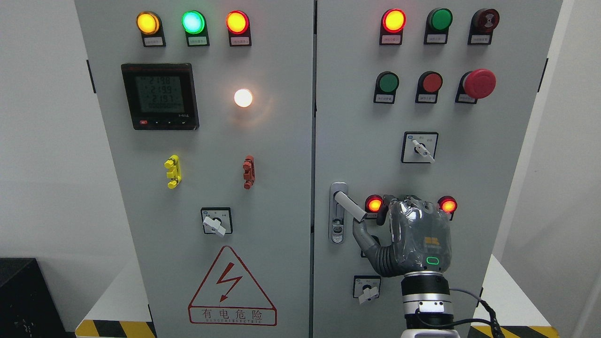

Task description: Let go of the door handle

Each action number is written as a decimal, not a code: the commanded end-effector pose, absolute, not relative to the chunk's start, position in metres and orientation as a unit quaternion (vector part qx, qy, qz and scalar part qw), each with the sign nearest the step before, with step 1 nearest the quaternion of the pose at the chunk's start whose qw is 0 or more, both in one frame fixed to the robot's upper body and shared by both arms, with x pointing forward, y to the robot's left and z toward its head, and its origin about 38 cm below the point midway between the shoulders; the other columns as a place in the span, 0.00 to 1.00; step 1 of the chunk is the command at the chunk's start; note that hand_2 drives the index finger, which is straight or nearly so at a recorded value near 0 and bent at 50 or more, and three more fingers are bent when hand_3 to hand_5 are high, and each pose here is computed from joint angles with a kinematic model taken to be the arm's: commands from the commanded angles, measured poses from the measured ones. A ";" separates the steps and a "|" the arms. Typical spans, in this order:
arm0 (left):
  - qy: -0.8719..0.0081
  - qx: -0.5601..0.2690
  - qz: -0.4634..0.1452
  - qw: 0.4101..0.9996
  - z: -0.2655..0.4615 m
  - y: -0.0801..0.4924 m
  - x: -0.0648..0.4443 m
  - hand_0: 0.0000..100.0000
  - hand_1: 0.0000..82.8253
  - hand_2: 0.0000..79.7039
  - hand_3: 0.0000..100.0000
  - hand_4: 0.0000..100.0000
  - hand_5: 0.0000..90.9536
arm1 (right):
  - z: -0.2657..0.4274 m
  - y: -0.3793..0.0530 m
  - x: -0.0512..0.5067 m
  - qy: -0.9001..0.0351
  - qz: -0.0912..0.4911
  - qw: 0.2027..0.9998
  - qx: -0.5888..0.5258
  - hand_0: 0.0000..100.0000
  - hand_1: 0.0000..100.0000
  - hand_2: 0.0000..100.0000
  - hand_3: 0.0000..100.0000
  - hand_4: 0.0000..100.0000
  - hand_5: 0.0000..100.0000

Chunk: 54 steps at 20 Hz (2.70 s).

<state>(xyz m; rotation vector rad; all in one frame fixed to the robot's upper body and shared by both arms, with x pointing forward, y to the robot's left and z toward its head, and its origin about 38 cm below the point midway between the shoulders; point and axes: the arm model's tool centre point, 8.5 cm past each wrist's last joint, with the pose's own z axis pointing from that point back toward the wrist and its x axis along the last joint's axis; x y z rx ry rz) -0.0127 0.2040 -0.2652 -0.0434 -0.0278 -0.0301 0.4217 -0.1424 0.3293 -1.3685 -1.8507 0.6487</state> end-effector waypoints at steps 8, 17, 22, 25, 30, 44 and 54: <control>-0.014 -0.022 -0.015 1.000 -0.265 0.204 -0.013 0.00 0.00 0.06 0.11 0.00 0.00 | 0.336 -0.146 0.422 -0.722 0.245 0.364 -0.535 0.40 0.49 0.72 0.97 0.78 0.71; -0.014 -0.022 -0.015 1.000 -0.265 0.204 -0.013 0.00 0.00 0.06 0.11 0.00 0.00 | 0.338 -0.150 0.423 -0.720 0.241 0.365 -0.538 0.40 0.49 0.72 0.97 0.79 0.72; -0.014 -0.022 -0.015 1.000 -0.265 0.204 -0.013 0.00 0.00 0.06 0.11 0.00 0.00 | 0.343 -0.150 0.423 -0.722 0.239 0.361 -0.539 0.40 0.49 0.72 0.97 0.78 0.72; -0.014 -0.022 -0.015 1.000 -0.265 0.204 -0.013 0.00 0.00 0.06 0.11 0.00 0.00 | 0.344 -0.149 0.423 -0.723 0.238 0.361 -0.538 0.40 0.49 0.72 0.97 0.79 0.72; -0.014 -0.022 -0.015 1.000 -0.265 0.204 -0.013 0.00 0.00 0.06 0.11 0.00 0.00 | 0.344 -0.149 0.423 -0.723 0.238 0.361 -0.538 0.40 0.49 0.72 0.97 0.79 0.72; -0.014 -0.022 -0.015 1.000 -0.265 0.204 -0.013 0.00 0.00 0.06 0.11 0.01 0.00 | 0.338 -0.149 0.418 -0.725 0.242 0.359 -0.536 0.41 0.48 0.72 0.97 0.78 0.72; -0.014 -0.022 -0.015 1.000 -0.265 0.204 -0.013 0.00 0.00 0.06 0.11 0.01 0.00 | 0.317 -0.149 0.401 -0.730 0.260 0.356 -0.523 0.40 0.48 0.70 0.96 0.77 0.71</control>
